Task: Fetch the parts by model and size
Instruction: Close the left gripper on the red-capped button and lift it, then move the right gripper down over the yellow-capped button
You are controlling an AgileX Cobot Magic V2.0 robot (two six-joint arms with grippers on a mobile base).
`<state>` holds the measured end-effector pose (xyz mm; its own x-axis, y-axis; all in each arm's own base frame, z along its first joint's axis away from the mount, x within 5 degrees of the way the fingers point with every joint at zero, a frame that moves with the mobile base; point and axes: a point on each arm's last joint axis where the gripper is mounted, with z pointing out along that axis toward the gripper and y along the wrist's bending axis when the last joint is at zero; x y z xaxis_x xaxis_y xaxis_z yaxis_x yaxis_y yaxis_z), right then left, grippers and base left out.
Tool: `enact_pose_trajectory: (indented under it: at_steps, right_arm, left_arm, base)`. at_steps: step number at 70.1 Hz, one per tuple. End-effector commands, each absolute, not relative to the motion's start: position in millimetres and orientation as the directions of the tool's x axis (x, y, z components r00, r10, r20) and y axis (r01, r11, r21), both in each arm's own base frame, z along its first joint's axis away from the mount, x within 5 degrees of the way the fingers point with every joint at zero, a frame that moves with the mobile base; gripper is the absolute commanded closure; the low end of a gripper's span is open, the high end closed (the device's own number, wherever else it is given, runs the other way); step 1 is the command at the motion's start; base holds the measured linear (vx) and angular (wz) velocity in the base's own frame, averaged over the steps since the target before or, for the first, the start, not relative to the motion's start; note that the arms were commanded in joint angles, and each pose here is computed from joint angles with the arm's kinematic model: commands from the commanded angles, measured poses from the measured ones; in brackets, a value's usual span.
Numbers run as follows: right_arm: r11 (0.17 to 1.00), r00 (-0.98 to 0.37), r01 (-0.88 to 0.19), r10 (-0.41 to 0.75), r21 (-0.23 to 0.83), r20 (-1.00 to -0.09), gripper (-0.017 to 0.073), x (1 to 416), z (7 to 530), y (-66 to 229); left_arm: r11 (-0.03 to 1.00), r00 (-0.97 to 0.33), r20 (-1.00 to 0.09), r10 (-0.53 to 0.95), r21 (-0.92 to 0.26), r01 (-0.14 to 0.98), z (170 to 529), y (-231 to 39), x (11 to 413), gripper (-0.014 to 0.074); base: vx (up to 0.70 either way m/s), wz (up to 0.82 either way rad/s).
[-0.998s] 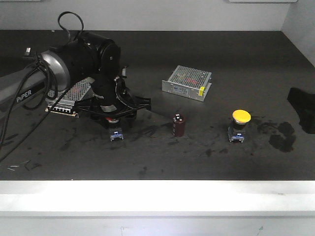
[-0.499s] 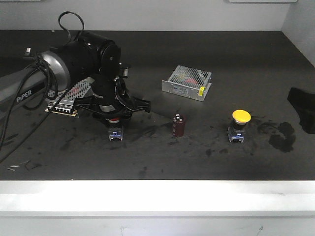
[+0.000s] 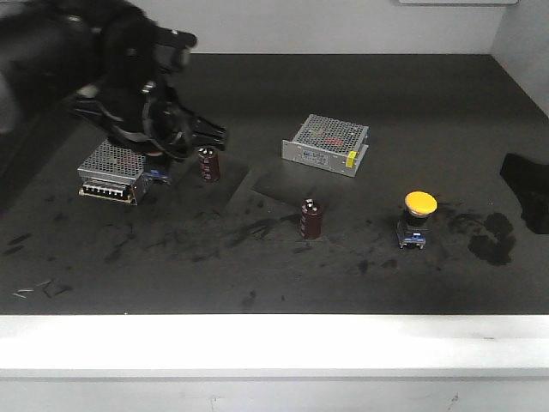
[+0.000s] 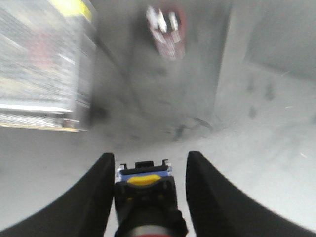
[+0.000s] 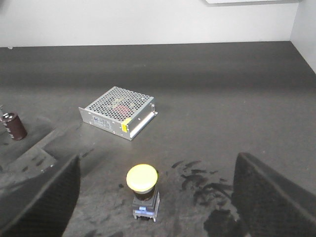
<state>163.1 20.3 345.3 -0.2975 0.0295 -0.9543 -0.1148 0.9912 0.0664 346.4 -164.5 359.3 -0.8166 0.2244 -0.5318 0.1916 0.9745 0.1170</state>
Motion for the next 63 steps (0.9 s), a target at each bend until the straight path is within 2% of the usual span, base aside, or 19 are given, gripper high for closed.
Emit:
enact_pose_trajectory:
  at_steps: [1, 26, 46, 63]
  right_arm:
    - [0.992, -0.214, -0.116, 0.031, 0.057, -0.976, -0.0035, 164.5, 361.3, 19.7]
    - [0.992, -0.219, -0.116, 0.031, 0.057, -0.975, -0.0035, 164.4, 360.9, 19.7]
    - [0.992, -0.225, -0.116, 0.030, 0.057, -0.974, -0.0035, 164.3, 360.3, 19.7]
    - [0.992, -0.241, -0.116, 0.027, 0.057, -0.970, -0.0035, 163.9, 358.8, 19.8]
  left_arm:
    - [0.980, -0.713, -0.675, 0.190, 0.092, 0.175, 395.9, -138.4, 323.9, 0.0600]
    - [0.977, -0.548, -0.812, 0.200, 0.124, 0.173, 403.1, -73.0, 252.3, 0.0600]
    - [0.971, -0.374, -0.904, 0.207, 0.143, 0.191, 401.8, -45.9, 180.3, 0.0600]
    - [0.971, -0.236, -0.955, 0.179, 0.134, 0.197, 381.5, -25.9, 119.2, 0.0600]
  base:
    - [0.00, 0.00]
    - [0.00, 0.00]
    - [0.00, 0.00]
    - [0.00, 0.00]
